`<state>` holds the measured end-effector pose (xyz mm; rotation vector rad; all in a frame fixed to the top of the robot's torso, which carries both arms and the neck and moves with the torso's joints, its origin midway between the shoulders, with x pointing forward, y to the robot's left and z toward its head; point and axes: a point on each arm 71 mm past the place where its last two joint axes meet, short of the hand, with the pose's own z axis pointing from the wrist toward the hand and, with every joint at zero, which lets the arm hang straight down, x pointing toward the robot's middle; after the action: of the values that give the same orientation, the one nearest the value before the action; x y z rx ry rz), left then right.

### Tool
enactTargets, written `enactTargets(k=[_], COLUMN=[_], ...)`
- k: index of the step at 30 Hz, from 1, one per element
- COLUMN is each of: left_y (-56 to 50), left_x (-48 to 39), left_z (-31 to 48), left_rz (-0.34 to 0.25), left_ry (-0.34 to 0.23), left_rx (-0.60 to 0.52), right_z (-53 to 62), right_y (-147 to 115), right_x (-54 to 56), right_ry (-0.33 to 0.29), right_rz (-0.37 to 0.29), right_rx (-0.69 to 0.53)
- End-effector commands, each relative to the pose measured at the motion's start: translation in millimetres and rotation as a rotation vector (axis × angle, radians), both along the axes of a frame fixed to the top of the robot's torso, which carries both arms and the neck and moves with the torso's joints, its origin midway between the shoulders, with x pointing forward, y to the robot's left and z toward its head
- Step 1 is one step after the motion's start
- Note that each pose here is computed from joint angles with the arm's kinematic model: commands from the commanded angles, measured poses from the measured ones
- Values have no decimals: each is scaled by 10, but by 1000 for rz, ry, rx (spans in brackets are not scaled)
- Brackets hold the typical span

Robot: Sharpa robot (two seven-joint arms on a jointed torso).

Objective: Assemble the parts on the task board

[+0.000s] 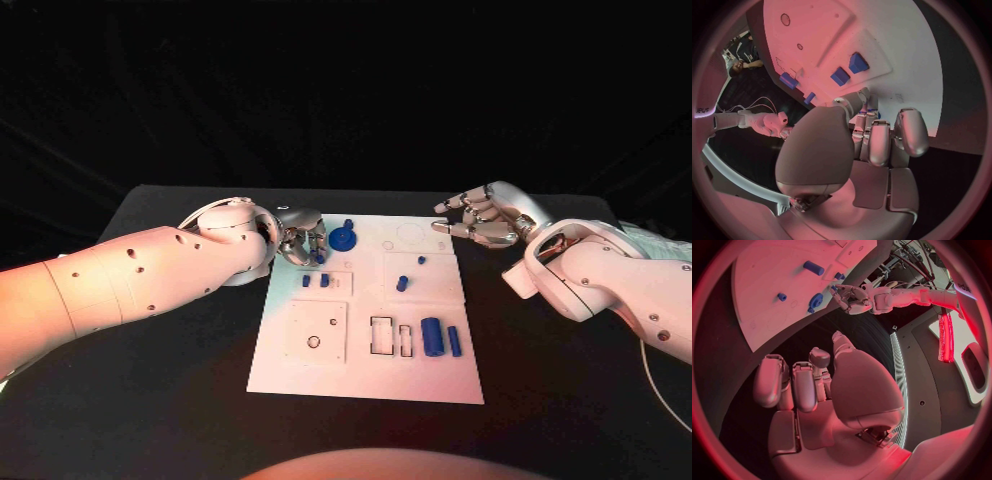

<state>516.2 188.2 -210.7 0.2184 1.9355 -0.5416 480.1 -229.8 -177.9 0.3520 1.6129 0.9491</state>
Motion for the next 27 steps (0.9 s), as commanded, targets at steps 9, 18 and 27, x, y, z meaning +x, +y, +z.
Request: enactTargets(k=[9, 18, 27], left_y=[9, 48, 151], left_x=[0, 11, 23], left_z=[-40, -54, -50], left_rz=[10, 35, 69], left_ry=[33, 53, 54], left_rx=[21, 20, 6], right_z=[-2, -3, -20], right_y=[19, 10, -14], right_x=[-6, -5, 3], right_ry=[-1, -1, 14], right_rz=[17, 15, 8], right_rx=[-4, -5, -20])
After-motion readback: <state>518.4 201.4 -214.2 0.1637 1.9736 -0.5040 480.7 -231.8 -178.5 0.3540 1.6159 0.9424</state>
